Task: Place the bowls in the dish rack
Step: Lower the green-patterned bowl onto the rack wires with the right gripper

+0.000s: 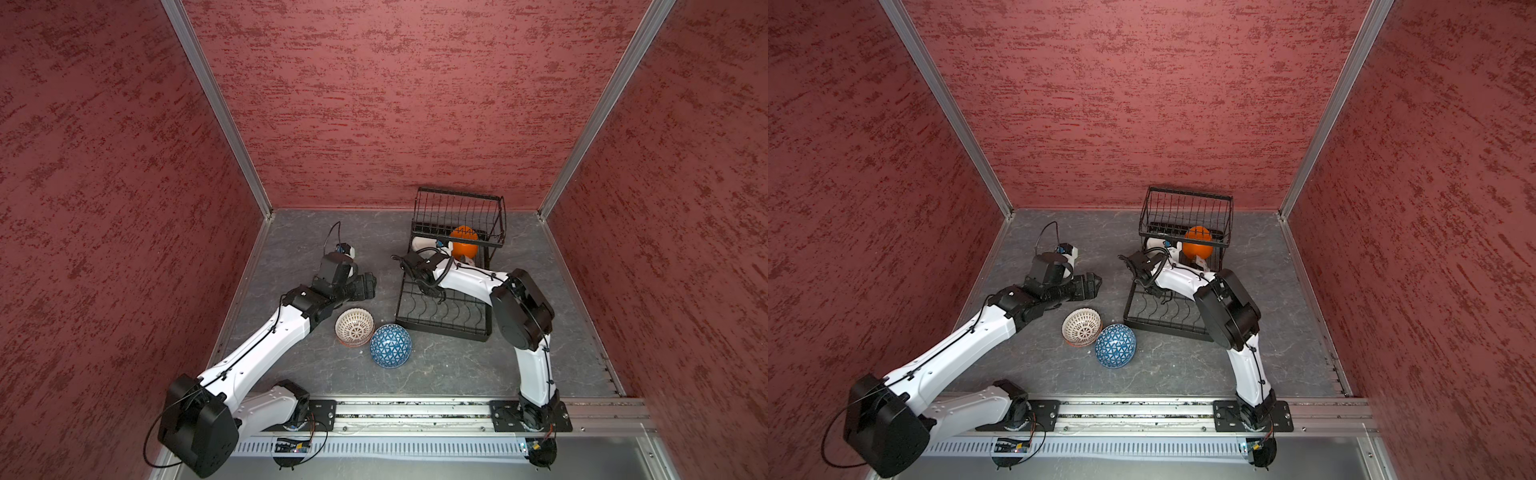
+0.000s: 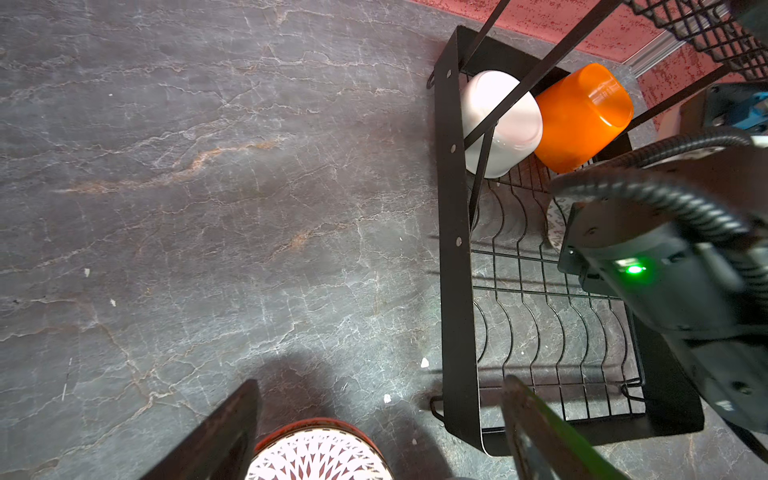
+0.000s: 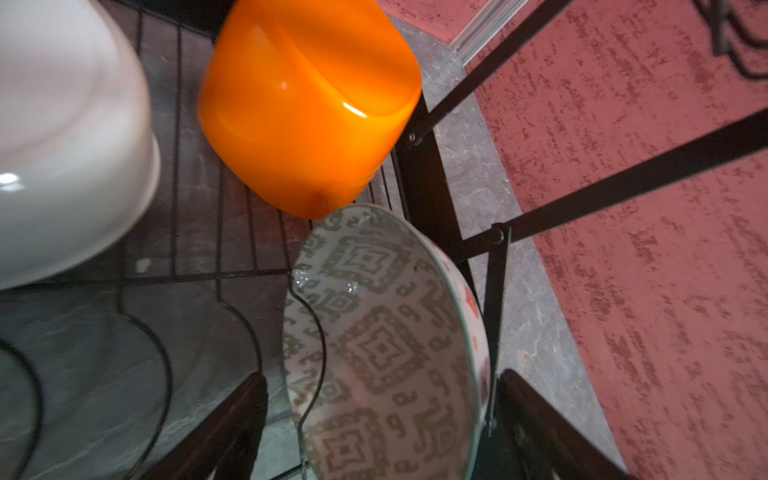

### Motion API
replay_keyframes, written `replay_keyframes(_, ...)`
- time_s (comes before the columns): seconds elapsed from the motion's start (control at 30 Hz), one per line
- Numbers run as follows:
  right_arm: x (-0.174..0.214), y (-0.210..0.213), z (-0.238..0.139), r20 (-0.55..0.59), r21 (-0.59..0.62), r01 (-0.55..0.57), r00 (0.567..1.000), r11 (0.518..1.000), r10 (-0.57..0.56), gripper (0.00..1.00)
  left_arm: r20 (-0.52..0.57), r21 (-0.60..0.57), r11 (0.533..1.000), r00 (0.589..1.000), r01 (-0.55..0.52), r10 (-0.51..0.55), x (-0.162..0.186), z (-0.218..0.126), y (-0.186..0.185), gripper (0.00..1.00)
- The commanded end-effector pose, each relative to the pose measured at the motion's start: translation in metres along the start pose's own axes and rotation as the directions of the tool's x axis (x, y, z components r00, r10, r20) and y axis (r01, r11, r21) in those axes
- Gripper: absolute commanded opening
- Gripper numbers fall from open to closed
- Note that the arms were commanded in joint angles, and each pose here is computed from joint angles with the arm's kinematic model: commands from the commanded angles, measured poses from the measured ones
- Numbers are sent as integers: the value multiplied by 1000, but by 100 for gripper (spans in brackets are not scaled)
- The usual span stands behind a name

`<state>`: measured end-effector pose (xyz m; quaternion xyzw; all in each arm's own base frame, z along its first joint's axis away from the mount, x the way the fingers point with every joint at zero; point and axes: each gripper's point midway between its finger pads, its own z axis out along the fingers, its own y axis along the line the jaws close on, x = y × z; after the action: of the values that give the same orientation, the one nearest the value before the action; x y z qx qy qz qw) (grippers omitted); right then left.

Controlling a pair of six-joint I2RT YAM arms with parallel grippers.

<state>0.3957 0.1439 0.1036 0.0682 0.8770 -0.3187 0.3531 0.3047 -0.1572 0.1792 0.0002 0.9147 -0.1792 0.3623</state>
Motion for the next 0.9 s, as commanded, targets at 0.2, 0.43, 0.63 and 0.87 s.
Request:
replay_keyframes(0.2,-21,4,-16,37,-158,-76,996,985,83,99,-10,-12,1000,1000,7,-7,4,-5,5,90)
replay_keyframes(0.43,-23,8,-28,50,-277,-86,993,957,103,99,-30,-20,1000,1000,6,-7,5,-2,5,90)
replay_keyframes(0.63,-26,7,-40,61,-370,-104,989,923,135,99,-31,-14,1000,999,8,-8,5,-2,4,90)
replay_keyframes(0.87,-25,7,-52,56,-452,-100,989,886,140,99,-39,-11,1000,999,7,-7,5,1,2,90)
